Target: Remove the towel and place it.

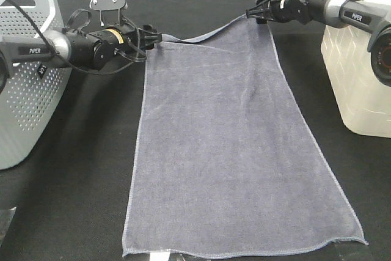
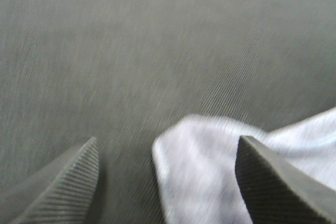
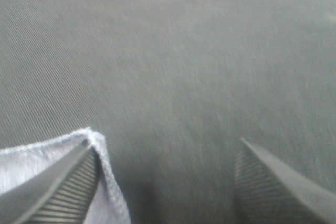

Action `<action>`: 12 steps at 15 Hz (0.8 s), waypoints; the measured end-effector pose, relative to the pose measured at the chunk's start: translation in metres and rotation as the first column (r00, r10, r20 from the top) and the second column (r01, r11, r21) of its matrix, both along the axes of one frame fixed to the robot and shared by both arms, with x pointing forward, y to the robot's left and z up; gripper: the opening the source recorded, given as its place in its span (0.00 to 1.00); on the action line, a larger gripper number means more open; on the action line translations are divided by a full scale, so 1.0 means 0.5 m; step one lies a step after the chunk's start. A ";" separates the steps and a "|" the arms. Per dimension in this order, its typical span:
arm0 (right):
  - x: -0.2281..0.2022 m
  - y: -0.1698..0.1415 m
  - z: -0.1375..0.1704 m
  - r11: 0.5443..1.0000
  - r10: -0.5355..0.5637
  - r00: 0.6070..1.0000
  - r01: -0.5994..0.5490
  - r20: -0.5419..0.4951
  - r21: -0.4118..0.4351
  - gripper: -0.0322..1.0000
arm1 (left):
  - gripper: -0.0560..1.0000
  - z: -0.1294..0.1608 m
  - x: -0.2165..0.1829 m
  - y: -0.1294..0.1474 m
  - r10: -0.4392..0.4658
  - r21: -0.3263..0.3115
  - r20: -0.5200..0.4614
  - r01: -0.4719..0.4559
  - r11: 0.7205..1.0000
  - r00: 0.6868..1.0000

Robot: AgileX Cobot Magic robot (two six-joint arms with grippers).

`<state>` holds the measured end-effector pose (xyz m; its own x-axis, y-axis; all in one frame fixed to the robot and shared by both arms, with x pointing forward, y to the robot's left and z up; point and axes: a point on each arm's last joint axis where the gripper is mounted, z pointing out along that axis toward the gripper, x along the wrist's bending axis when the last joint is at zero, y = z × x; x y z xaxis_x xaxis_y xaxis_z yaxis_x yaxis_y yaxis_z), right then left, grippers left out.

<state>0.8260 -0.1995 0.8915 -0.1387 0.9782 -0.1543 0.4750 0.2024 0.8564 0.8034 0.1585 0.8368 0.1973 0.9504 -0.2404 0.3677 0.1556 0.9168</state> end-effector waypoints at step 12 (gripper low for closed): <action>-0.005 -0.007 -0.008 0.999 -0.025 0.998 0.023 -0.051 -0.033 0.41 | 0.71 -0.003 -0.001 0.001 0.003 0.004 -0.015 -0.003 1.000 1.000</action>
<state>0.8237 -0.2029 0.8874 -0.1241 0.9759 -0.1795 0.5235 0.2181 0.8236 0.8030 0.1588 0.8354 0.1910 0.9520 -0.2392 0.3811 0.1526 0.9118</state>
